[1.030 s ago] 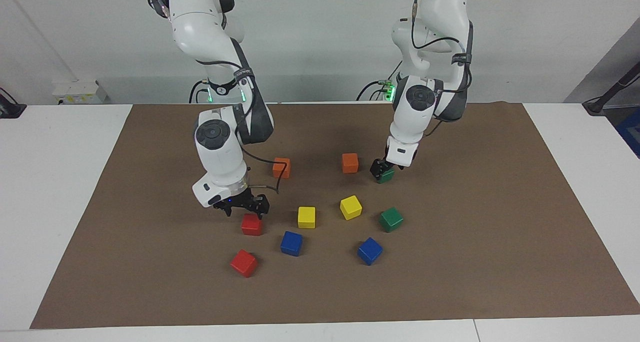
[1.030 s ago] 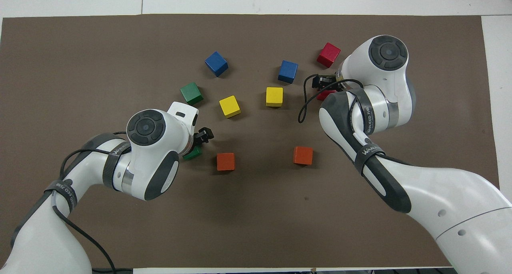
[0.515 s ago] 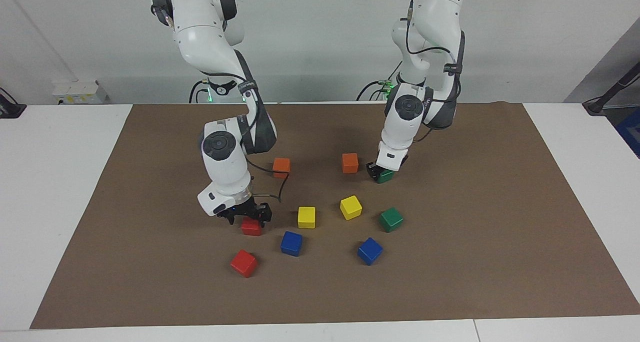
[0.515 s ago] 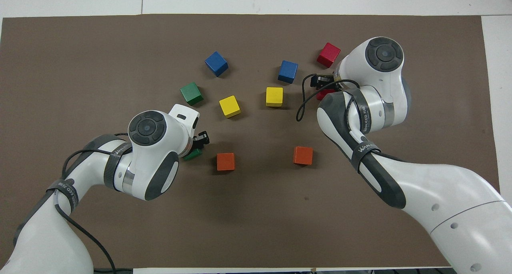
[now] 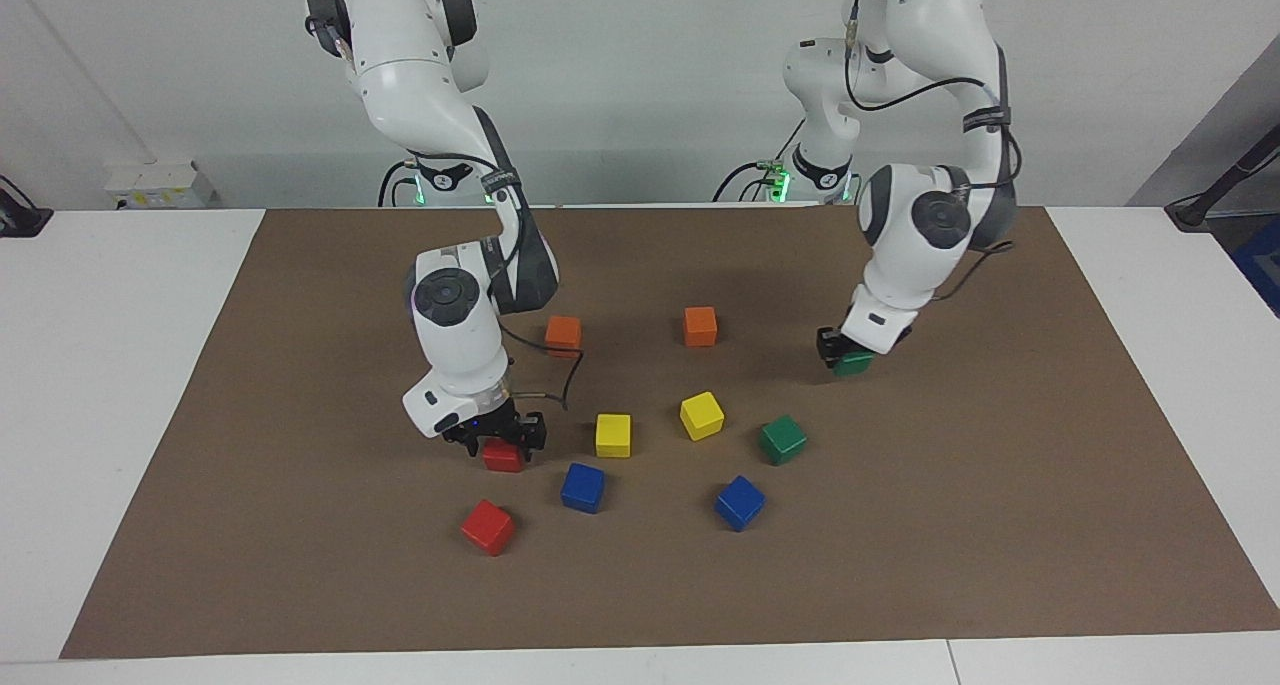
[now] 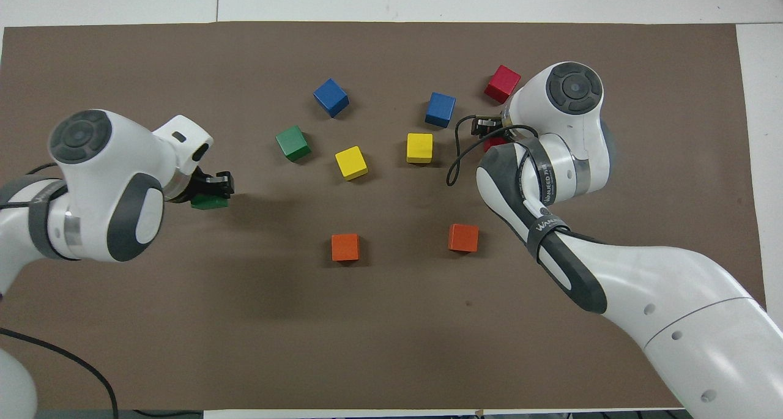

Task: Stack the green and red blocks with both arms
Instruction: 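Carry the green block outward with the left gripper while the right gripper carries red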

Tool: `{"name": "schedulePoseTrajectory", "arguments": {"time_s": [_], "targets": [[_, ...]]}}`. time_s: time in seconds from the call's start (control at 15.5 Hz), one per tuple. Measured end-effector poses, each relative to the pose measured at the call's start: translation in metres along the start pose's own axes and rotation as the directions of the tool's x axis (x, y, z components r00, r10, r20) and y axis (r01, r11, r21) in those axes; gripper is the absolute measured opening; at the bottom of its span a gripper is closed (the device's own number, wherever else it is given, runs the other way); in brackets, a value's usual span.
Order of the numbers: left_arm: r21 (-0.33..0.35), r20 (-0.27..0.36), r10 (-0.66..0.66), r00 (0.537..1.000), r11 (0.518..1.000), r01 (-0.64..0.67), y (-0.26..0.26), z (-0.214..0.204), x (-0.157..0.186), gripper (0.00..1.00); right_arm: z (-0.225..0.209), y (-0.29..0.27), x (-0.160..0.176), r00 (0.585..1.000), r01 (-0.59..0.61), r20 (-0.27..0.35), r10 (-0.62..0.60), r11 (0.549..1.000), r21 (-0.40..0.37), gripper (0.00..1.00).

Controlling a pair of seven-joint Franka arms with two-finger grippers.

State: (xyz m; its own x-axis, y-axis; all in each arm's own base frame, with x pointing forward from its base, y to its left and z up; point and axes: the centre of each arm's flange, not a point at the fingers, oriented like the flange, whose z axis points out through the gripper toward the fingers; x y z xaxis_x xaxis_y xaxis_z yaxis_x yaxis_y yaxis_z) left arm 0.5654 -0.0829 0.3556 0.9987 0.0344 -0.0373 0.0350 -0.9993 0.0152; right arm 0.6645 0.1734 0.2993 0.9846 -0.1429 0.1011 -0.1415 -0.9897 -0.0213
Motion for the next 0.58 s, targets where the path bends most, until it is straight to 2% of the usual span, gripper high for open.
{"name": "schedulePoseTrajectory", "arguments": {"time_s": [0.06, 0.19, 0.58], "targets": [[-0.003, -0.012, 0.030, 0.999, 1.000, -0.031, -0.025, -0.002, 0.006, 0.55, 0.001, -0.001, 0.000, 1.000, 0.001, 0.002, -0.001, 1.000, -0.001, 0.77], [-0.003, -0.033, 0.075, 0.997, 0.997, -0.076, -0.063, 0.000, 0.014, 0.55, 0.002, -0.001, -0.001, 1.000, 0.002, 0.002, -0.002, 1.000, -0.001, 0.56], [0.025, -0.036, 0.134, 0.990, 0.991, -0.133, -0.072, 0.027, 0.038, 0.55, 0.000, 0.001, 0.000, 1.000, -0.001, 0.010, 0.001, 1.000, -0.006, 0.55]]}}
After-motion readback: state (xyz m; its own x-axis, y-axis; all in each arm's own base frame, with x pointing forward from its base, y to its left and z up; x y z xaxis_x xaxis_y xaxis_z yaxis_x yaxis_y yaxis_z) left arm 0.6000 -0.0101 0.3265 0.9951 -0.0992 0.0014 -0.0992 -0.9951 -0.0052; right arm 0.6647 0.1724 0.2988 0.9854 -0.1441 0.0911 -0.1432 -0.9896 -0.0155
